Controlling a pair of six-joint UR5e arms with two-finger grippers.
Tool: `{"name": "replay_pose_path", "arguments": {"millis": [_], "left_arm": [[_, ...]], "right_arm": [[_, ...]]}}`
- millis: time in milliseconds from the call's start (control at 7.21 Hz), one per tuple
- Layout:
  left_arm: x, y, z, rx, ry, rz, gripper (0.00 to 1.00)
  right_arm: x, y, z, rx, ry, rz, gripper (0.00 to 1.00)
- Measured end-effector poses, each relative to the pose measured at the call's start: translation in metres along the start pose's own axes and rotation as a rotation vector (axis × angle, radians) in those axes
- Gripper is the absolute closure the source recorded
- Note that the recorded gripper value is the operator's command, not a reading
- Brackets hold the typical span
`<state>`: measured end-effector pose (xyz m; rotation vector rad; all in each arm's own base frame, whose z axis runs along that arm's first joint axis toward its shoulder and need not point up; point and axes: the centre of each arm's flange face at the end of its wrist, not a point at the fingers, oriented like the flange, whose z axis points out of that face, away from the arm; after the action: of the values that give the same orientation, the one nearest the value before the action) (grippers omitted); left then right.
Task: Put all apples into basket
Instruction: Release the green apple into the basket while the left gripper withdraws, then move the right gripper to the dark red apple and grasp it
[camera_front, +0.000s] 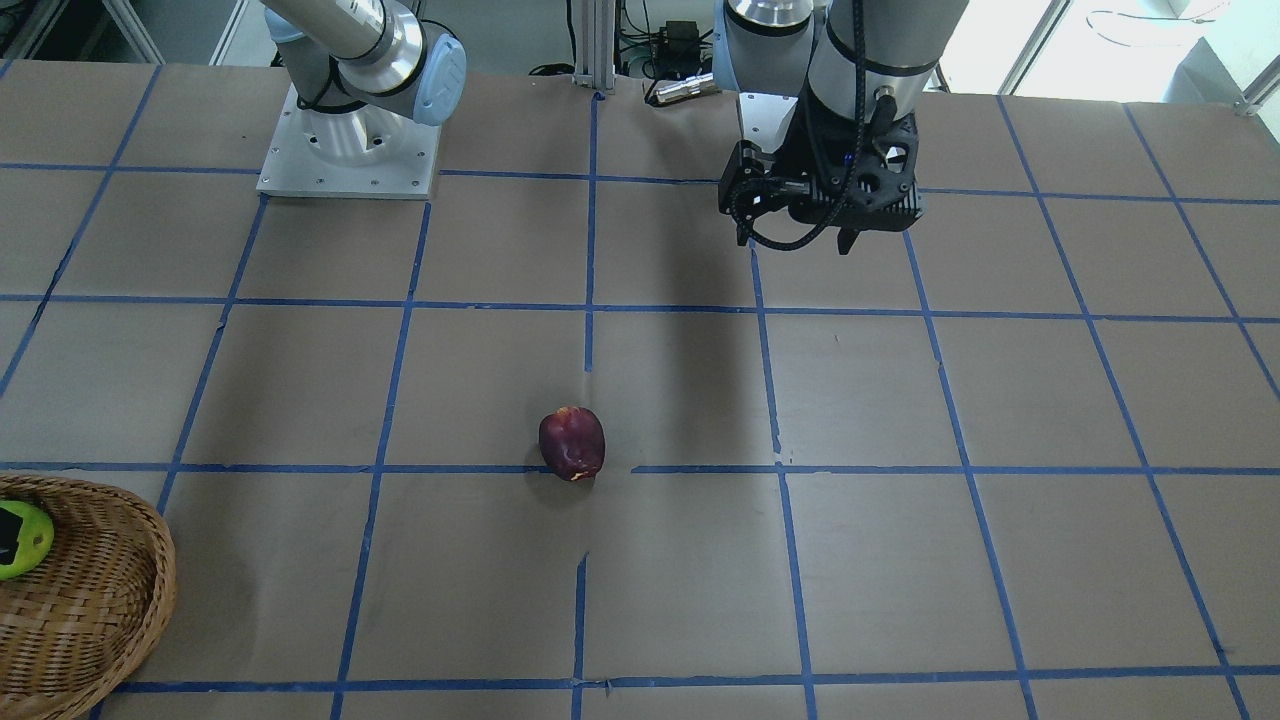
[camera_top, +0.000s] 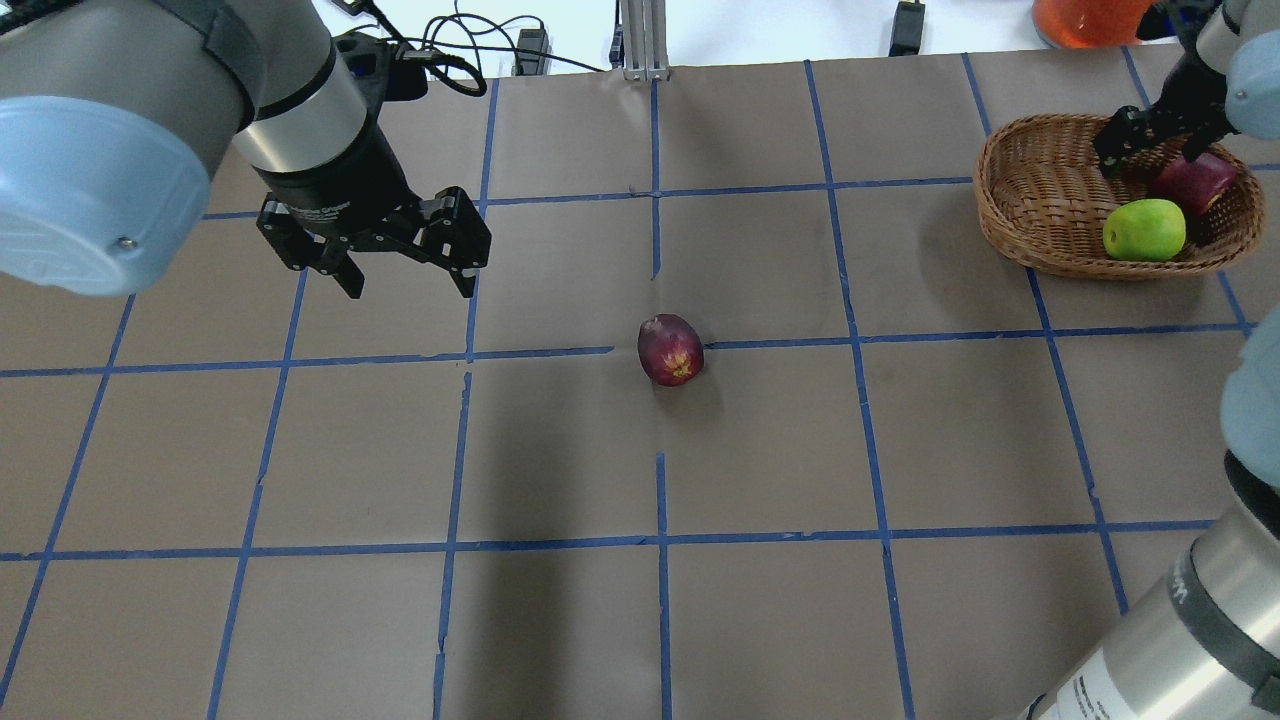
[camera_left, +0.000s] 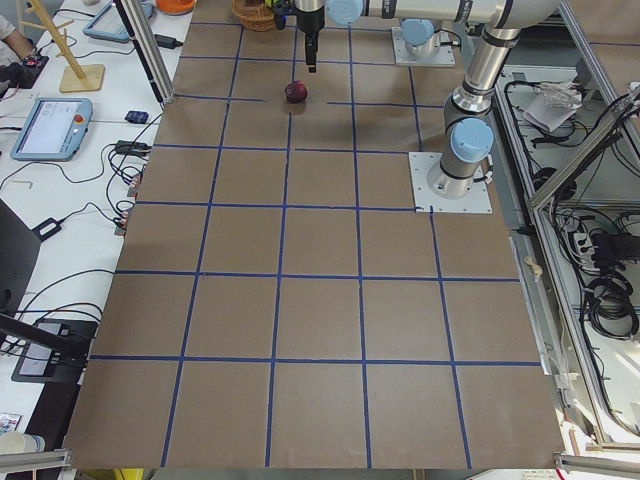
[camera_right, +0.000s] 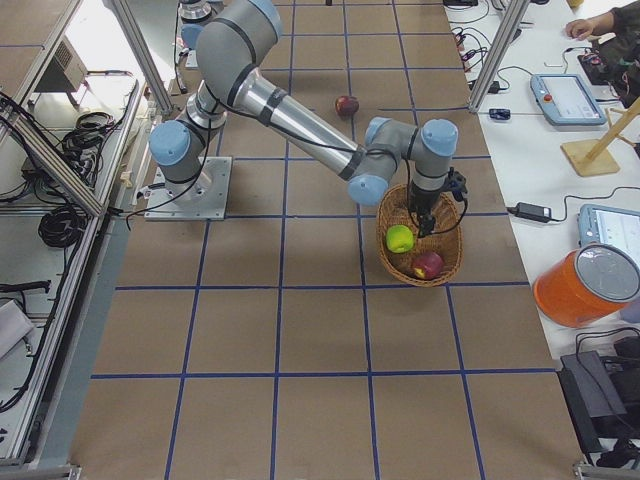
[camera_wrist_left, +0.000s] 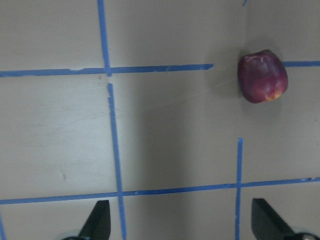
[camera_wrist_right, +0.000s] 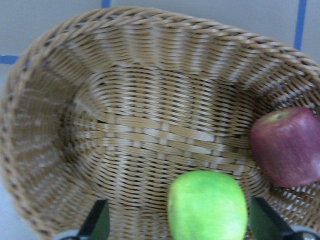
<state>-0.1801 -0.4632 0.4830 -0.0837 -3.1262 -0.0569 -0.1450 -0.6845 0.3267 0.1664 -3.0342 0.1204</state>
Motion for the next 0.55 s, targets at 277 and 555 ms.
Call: {"name": "replay_pose_path", "arguments": {"millis": [277, 555], "left_arm": [[-0.011, 0.008, -0.011, -0.004, -0.015, -0.014, 0.00], [-0.015, 0.010, -0.009, -0.007, -0.016, -0.021, 0.00]], "right_arm": [[-0.127, -0.004, -0.056, -0.029, -0.063, 0.038, 0.00], [-0.264, 0.003, -0.058, -0.090, -0.143, 0.042, 0.00]]}}
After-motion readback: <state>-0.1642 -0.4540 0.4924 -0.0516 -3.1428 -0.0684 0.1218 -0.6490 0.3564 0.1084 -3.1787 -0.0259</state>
